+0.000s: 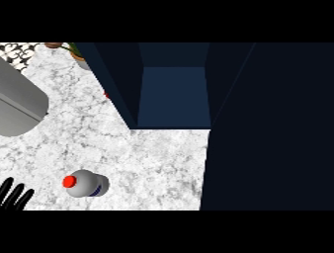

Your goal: Pick up the bottled water, place it into the cabinet and close the cabinet

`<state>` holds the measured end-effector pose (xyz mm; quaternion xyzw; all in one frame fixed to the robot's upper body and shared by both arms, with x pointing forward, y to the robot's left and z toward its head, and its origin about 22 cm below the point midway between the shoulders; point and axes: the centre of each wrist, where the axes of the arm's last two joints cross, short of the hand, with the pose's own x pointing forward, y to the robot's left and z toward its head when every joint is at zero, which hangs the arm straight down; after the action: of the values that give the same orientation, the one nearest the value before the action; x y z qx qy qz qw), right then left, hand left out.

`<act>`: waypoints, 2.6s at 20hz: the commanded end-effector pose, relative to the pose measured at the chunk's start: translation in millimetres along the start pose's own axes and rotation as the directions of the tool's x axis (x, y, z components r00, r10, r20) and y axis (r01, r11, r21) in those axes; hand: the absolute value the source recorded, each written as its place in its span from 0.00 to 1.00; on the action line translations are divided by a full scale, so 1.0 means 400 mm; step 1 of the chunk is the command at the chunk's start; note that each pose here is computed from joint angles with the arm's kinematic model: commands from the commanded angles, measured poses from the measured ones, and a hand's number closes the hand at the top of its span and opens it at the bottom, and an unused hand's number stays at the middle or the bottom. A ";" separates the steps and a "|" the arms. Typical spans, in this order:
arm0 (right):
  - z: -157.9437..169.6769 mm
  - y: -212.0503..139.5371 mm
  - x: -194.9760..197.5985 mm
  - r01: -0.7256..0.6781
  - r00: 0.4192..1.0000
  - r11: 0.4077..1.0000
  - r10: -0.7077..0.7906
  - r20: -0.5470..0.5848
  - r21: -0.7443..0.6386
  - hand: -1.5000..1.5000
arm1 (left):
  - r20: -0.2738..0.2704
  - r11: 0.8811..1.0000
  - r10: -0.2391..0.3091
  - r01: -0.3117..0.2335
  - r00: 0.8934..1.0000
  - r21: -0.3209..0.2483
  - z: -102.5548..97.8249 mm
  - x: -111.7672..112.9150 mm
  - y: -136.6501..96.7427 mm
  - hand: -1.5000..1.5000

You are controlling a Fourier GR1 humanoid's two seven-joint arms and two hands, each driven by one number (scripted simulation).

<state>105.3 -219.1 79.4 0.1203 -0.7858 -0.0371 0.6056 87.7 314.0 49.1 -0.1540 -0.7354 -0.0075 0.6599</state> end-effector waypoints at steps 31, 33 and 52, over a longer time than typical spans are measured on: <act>0.069 -0.038 -0.039 0.020 1.000 1.000 -0.020 -0.010 0.020 0.00 | -0.216 0.997 0.061 -0.051 0.975 0.052 -0.213 -0.388 0.223 0.00; 0.052 0.003 -0.074 0.007 1.000 1.000 -0.007 -0.006 0.026 0.00 | -0.219 0.996 0.081 -0.073 0.972 0.043 -0.163 -0.394 0.247 0.00; 0.034 0.000 -0.027 0.027 1.000 0.999 -0.027 0.005 0.035 0.00 | -0.251 0.984 0.177 -0.177 0.952 0.024 -0.250 -0.535 0.176 0.00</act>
<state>90.1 -219.2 65.0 0.1367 -0.7878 -0.0281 0.5998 211.1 332.1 -151.5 -0.1575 -0.6426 0.0259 0.7494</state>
